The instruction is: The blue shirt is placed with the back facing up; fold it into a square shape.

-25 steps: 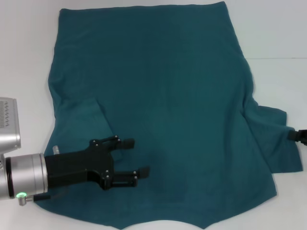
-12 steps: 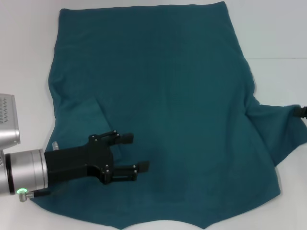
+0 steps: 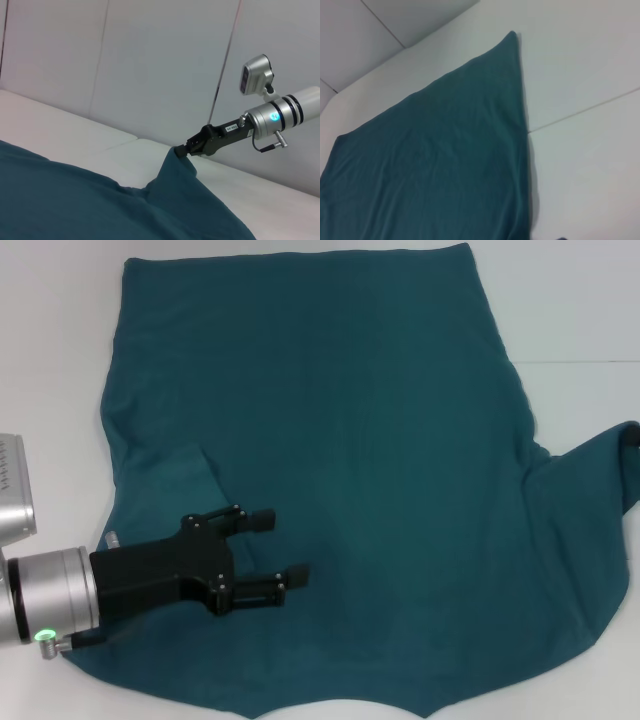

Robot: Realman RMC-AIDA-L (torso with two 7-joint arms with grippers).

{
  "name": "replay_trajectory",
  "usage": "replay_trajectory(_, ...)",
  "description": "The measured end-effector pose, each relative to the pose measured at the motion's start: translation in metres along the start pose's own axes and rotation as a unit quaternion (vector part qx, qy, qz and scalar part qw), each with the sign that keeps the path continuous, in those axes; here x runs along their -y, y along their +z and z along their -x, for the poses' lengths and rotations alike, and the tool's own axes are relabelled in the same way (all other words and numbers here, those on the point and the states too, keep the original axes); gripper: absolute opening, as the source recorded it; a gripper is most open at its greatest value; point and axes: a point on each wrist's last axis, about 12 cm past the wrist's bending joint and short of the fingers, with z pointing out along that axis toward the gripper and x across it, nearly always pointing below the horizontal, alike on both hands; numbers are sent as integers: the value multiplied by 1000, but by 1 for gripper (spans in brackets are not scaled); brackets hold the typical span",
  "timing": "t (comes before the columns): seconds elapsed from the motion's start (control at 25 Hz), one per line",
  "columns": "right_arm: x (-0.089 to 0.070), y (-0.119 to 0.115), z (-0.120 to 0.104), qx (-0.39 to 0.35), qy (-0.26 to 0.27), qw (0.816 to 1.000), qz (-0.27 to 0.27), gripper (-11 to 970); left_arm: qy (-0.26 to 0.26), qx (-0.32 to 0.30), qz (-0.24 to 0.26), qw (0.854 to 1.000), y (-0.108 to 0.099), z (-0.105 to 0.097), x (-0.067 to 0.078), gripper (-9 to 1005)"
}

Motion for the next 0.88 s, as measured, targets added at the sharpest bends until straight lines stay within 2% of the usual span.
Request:
replay_trajectory(0.2,-2,2,5,1,-10,1000,1,96,-3,-1,5,1000,0,-2,0,887)
replay_trajectory(0.52,-8,5,0,-11,-14,1000,19,119,-3,-1,4,1000,1,-1,-1,887)
replay_trajectory(0.6,-18,10,-4,-24,-22,999,41,125,-3,-1,4,1000,1,-1,-1,888)
replay_trajectory(0.88,-74,46,-18,-109,-93,983,113,145,1,-1,1,1000,3,3,-3,888)
